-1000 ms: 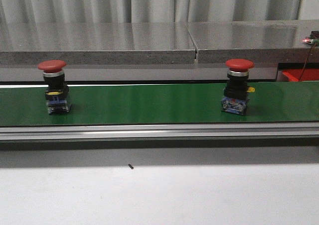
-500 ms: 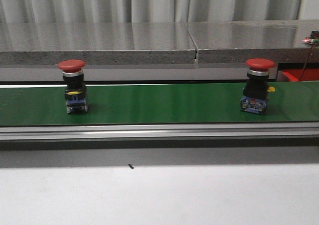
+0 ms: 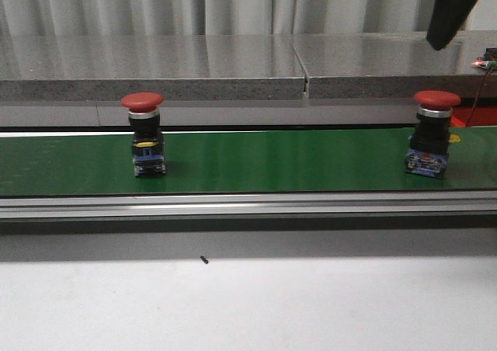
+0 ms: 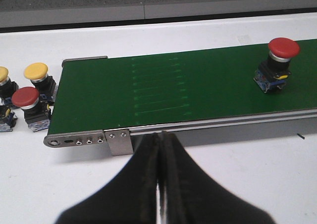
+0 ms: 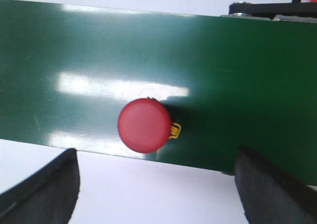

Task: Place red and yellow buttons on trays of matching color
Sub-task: 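Lower the right gripper onto the first red button at the belt's end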

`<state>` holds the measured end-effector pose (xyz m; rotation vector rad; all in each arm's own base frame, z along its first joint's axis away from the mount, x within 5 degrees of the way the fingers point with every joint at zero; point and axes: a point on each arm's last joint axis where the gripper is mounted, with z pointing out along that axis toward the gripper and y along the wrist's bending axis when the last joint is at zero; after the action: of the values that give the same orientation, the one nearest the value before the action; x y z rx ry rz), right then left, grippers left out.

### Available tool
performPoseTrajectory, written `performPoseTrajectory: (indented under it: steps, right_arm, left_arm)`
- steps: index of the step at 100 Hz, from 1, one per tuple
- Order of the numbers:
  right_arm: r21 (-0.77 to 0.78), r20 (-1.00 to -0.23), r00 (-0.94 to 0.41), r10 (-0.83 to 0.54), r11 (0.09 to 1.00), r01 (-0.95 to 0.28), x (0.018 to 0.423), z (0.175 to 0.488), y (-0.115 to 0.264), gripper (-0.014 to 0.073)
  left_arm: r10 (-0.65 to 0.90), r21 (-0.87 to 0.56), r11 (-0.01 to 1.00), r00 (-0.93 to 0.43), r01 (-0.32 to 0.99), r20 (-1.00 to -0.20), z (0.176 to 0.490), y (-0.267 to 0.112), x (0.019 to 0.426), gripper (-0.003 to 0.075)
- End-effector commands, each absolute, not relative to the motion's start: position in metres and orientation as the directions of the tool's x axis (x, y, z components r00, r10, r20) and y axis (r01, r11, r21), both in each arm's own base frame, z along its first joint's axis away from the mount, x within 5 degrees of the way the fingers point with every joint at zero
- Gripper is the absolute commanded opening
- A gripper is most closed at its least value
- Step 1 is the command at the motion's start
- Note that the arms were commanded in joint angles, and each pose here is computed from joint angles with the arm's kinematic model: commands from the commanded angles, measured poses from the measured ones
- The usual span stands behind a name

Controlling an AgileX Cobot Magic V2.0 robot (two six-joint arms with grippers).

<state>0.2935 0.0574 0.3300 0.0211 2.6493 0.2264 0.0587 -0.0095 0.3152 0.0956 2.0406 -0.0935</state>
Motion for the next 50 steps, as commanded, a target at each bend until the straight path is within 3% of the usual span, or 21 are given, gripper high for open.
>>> performPoseTrajectory:
  steps: [1,33,50]
  right_arm:
    - [0.194,-0.489,-0.868,0.092,0.981,-0.006,0.301,0.344,0.062,0.0631]
    - [0.091,-0.411,-0.910,0.053,0.996,0.016,0.329,0.307,0.055,0.0601]
    - [0.085,-0.387,-0.920,0.069,0.996,0.039,0.336,0.296,0.048,0.0438]
  left_arm:
    - [0.005,-0.038,0.993,-0.368,0.110,-0.930,0.329,-0.010,0.061,-0.0020]
    - [0.005,-0.038,0.993,-0.368,0.110,-0.930,0.329,-0.010,0.061,-0.0020]
    - [0.005,-0.038,0.993,-0.368,0.110,-0.930,0.329,-0.010,0.061,-0.0020]
